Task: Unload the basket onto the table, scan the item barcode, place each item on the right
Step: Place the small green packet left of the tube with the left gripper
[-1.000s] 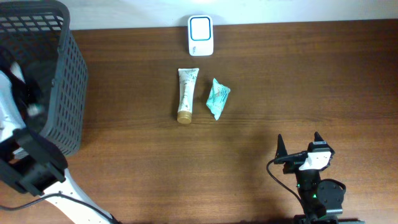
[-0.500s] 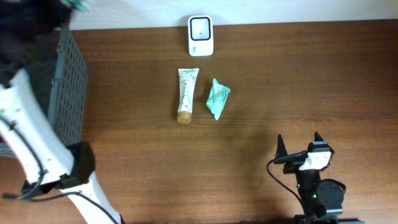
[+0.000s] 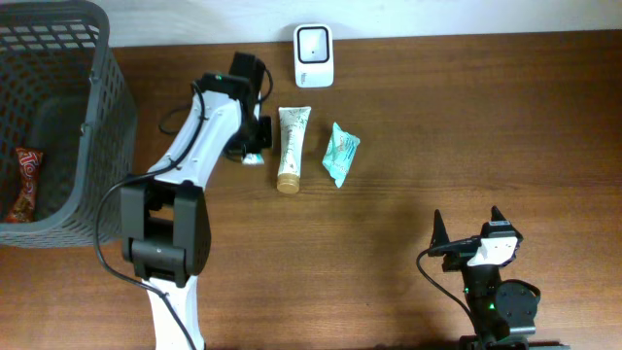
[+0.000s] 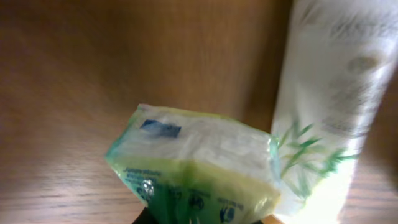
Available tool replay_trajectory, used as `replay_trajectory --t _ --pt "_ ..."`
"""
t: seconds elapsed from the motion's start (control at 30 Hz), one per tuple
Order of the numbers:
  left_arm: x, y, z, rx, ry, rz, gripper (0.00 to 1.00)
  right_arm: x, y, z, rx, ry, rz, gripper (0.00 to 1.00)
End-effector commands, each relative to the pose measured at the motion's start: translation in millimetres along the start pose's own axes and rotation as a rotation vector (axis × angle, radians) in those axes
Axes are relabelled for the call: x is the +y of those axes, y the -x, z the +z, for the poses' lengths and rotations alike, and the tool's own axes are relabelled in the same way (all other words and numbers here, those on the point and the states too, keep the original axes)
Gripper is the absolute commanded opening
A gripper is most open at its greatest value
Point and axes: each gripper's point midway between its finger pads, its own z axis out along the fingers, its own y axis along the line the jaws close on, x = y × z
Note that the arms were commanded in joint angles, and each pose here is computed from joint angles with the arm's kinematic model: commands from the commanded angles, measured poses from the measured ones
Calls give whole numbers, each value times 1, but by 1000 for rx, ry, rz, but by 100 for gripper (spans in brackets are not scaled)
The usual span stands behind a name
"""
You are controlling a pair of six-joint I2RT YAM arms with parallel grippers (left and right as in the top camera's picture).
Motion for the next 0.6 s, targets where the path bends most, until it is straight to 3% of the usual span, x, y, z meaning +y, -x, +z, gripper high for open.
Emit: replay_trajectory --t 0.0,0.03,0.07,0.17,0.2,0.3,0.33,0.4,0.47,0.57 --pt "-6 -10 9 11 -20 17 25 -4 -3 0 3 -19 5 99" --pt "-7 -7 9 -1 -24 18 30 -4 -3 0 3 -19 5 99" --pt "-8 -2 8 -21 -29 18 42 -4 -3 0 3 -19 5 99" --pt "-14 20 -17 -93 -57 17 50 -4 -3 0 3 -19 5 99" --pt "-17 35 -42 -145 -75 14 58 -4 -3 0 3 -19 5 99" --pt "-13 75 -124 -320 -118 -4 62 -4 -3 0 3 -19 5 99" --pt "-5 93 -172 -431 -133 -6 72 -4 -3 0 3 -19 5 99" --pt "10 110 -231 -587 -141 -7 78 -4 -3 0 3 -19 5 99" --pt "53 127 -313 -826 -79 -73 82 -4 -3 0 3 -19 5 99" --pt "167 116 -403 -1085 206 -312 82 -4 -3 0 3 -19 5 99"
